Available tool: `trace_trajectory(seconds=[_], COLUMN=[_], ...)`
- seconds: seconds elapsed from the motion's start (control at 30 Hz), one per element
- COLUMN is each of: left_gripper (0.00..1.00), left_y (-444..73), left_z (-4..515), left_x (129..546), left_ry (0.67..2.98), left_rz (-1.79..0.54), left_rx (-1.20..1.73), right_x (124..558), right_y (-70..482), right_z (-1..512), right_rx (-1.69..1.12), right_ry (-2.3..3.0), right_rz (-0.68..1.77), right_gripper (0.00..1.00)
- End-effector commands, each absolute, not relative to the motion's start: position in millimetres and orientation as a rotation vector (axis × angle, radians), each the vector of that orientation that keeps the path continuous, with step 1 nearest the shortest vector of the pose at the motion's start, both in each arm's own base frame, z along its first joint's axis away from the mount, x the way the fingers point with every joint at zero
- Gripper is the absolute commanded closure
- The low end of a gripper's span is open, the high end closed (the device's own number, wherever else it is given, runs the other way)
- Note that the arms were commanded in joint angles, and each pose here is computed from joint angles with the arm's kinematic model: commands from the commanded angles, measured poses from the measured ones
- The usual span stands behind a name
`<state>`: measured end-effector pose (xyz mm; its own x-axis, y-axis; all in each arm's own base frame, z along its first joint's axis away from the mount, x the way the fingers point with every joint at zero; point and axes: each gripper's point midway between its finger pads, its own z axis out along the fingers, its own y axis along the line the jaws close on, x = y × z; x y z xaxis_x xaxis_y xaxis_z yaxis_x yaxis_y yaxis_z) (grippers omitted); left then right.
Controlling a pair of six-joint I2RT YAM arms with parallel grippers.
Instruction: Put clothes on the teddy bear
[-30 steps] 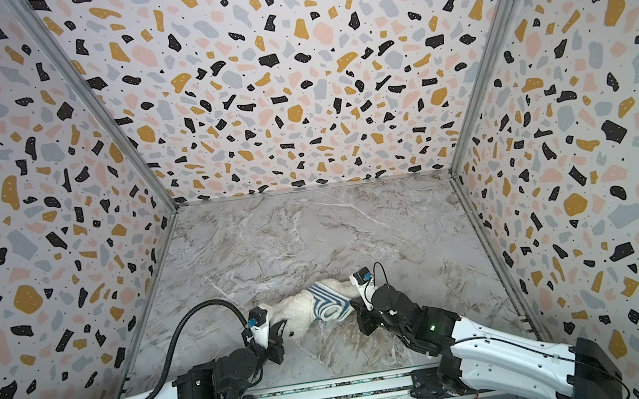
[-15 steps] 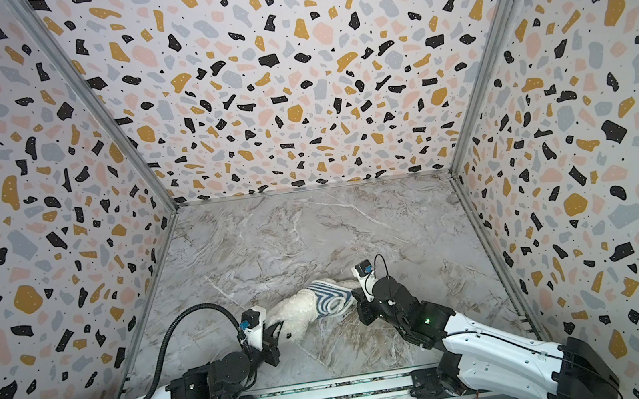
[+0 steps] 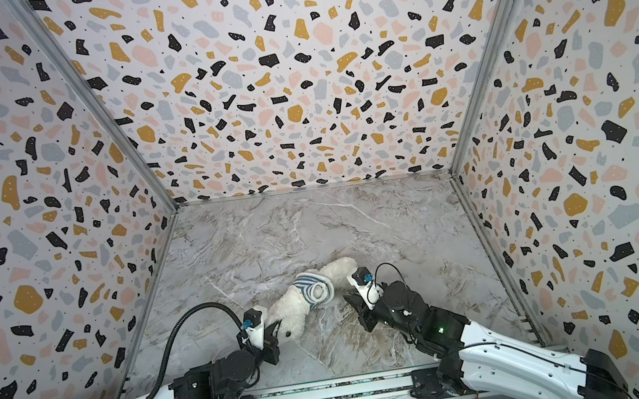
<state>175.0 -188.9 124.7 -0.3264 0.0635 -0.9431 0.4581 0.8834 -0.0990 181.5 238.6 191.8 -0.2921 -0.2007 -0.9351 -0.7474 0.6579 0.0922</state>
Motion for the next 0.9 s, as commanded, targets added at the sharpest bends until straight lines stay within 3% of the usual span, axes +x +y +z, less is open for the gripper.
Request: trace_trajectory(seconds=[0.0,0.17,0.5,0.87], left_gripper=[1.0,1.0,1.0,1.0], left_y=[-195,-202,-218,-217], left_z=[151,154,153,155], left_x=[180,178,168,166], left_ry=[1.823,1.814,1.805,1.799], left_rz=[-0.428,-0.438,-0.51,-0.527], left_rx=[0.366,0.417,0.519,0.522], right_x=[175,159,169,178], right_y=[240,267,300,298], right_z=[210,229,208,180], right_rx=[-0.838,-1.006,-1.254,-1.319], right_ry=[1.77,1.651,1.546,1.573], right_rz=[0.606,0.638,0.503,0.466], right_gripper=[0.8,0.82,0.99,1.0])
